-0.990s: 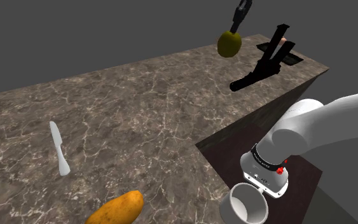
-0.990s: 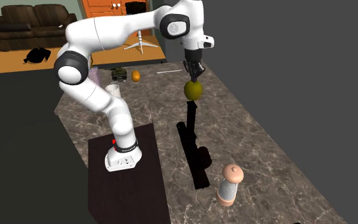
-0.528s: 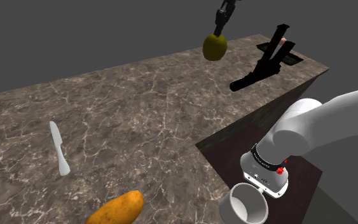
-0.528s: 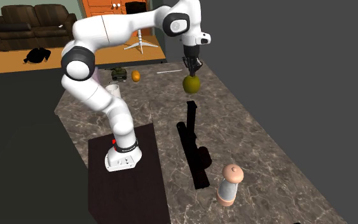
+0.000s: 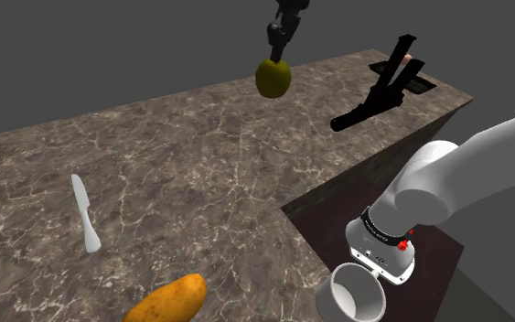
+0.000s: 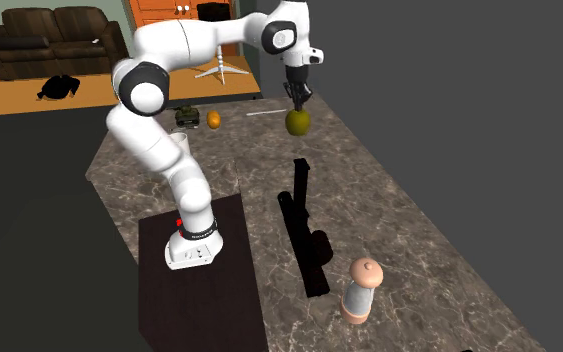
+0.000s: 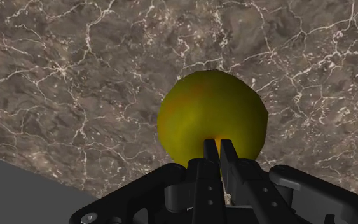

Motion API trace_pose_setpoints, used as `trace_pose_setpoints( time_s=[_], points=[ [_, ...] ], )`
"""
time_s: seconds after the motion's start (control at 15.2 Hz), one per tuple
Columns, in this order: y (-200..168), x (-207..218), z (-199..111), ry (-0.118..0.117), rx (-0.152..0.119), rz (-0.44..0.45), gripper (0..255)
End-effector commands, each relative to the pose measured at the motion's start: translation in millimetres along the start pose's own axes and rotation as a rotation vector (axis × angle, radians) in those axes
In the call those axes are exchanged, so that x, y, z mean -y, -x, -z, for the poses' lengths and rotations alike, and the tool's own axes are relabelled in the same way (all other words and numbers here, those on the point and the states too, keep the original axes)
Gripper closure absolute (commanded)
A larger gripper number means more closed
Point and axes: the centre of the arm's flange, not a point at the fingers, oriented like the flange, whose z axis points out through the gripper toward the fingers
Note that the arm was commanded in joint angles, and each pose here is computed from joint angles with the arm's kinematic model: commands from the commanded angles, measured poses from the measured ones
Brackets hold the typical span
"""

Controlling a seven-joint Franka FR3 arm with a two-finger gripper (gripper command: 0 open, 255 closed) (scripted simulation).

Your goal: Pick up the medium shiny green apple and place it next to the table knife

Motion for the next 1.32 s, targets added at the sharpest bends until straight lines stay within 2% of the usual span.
trace_pose_setpoints(
  time_s=[0.0, 1.25],
  points=[
    [-13, 19, -8, 0.0, -0.001, -0.002, 255],
    [-152, 219, -70, 0.0, -0.001, -0.002, 255]
  ],
)
